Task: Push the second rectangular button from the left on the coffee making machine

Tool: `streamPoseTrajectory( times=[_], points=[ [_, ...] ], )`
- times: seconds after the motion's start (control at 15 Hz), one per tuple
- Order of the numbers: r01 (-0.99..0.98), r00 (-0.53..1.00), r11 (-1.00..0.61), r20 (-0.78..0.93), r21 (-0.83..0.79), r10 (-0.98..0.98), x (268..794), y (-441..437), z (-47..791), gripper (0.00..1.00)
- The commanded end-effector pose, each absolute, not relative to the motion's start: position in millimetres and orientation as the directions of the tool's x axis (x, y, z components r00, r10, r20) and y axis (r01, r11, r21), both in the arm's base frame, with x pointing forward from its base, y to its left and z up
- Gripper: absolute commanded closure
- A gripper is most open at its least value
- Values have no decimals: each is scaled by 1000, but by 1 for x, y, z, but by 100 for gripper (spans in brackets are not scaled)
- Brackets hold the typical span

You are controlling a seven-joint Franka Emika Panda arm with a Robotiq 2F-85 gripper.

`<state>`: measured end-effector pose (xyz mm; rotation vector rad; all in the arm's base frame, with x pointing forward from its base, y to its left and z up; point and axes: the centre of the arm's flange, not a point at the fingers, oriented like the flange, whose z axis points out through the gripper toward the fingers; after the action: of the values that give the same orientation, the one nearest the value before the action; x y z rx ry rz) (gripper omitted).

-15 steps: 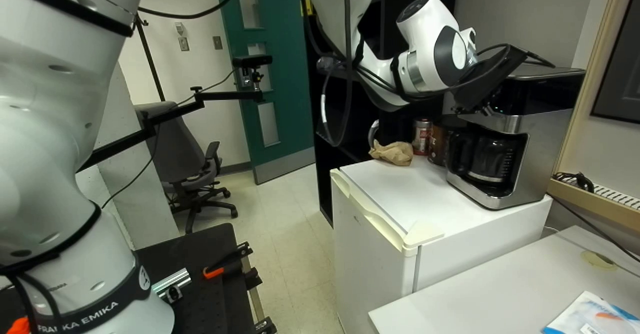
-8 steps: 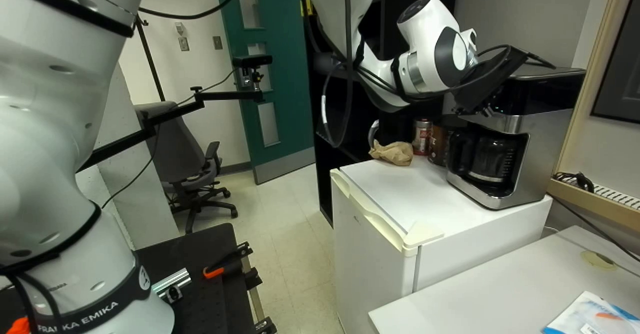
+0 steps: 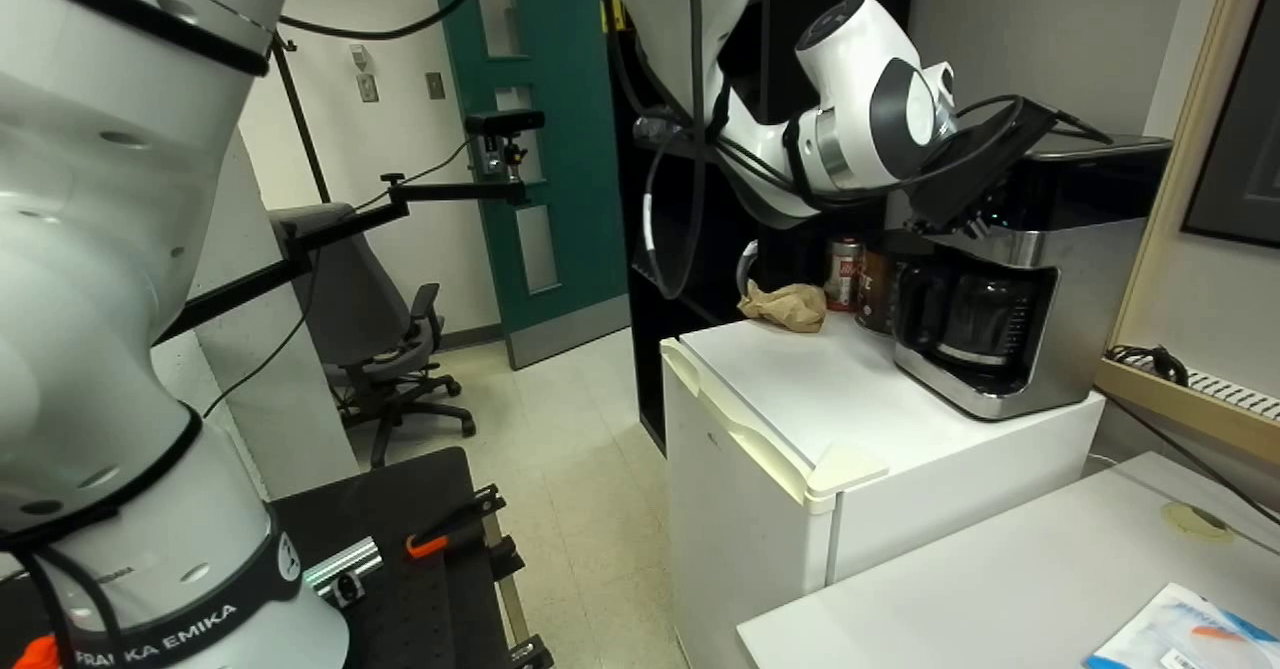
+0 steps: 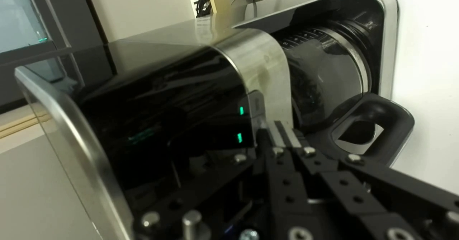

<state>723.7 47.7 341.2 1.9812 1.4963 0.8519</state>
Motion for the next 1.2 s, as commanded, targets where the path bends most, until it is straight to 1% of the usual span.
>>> streamPoseTrajectory(
  times=[0.0, 0.67, 0.87, 1.13],
  points=[
    [630, 203, -269, 180, 728, 962, 730, 41, 333, 100],
    [633, 218, -275, 174, 724, 960, 721, 25, 334, 100],
    [683, 234, -287, 171, 672, 957, 699, 26, 333, 100],
    [808, 255, -308, 172, 503, 951, 645, 41, 319, 100]
  ],
)
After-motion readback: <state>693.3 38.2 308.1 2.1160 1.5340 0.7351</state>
